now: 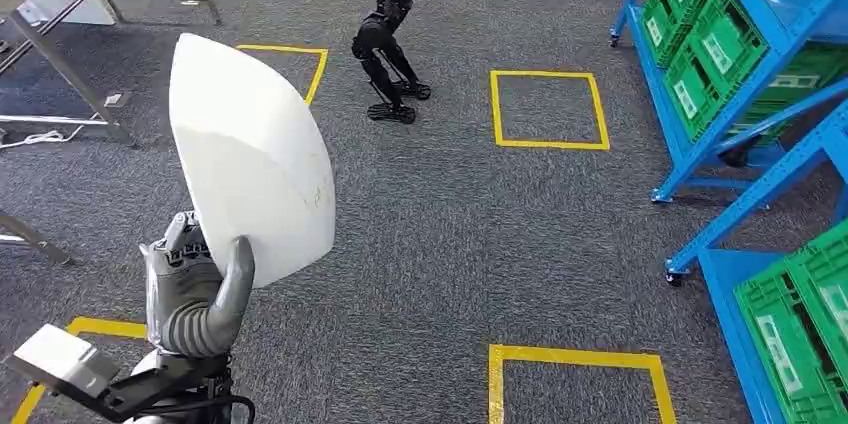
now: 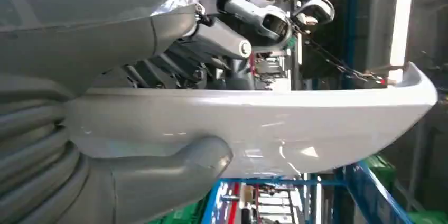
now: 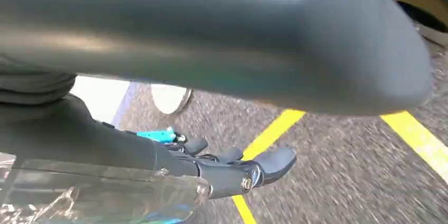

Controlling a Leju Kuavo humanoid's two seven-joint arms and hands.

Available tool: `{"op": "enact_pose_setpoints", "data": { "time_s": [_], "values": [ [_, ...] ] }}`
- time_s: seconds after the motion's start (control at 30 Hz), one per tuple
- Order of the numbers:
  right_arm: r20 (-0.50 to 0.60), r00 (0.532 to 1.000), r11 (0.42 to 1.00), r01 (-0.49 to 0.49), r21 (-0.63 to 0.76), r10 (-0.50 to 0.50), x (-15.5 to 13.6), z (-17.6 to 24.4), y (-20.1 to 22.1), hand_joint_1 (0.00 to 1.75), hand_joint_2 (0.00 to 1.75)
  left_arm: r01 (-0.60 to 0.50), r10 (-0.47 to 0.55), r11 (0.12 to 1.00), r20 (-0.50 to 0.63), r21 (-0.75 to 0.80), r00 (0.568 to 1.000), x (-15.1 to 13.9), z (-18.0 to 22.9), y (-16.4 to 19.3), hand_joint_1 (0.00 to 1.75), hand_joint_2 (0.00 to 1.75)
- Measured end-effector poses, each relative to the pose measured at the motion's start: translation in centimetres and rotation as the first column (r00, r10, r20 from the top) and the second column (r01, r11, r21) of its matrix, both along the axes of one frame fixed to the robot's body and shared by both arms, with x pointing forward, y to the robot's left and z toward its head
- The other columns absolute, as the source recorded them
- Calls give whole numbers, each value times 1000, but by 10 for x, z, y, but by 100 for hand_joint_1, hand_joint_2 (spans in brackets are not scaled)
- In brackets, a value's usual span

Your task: Take the parts from the cabinet and place them on the table.

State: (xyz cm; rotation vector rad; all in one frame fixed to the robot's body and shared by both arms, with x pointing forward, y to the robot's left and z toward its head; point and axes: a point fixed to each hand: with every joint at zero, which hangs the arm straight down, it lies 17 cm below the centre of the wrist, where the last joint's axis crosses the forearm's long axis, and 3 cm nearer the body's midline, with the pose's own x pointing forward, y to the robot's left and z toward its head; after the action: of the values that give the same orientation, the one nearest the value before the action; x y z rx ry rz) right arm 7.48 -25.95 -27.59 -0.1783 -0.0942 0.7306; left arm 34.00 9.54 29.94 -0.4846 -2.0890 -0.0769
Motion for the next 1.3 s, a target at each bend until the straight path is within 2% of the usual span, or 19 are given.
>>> {"op": "enact_pose_setpoints", "data": {
  "time_s": [0.2,0.6,1.3],
  "values": [
    [7,1000,1000,-6,3,6,6,1,2,0,0,-1,1,1000,1,-5,1000,0,1,1,175,175],
    [-13,1000,1000,-9,5,9,-6,0,1,0,0,-7,7,1000,-2,-8,1000,0,0,2,175,175],
    [-15,1000,1000,-20,23,20,-2,0,4,0,0,-21,21,1000,-30,-10,999,1,-7,6,175,175]
  ]
}}
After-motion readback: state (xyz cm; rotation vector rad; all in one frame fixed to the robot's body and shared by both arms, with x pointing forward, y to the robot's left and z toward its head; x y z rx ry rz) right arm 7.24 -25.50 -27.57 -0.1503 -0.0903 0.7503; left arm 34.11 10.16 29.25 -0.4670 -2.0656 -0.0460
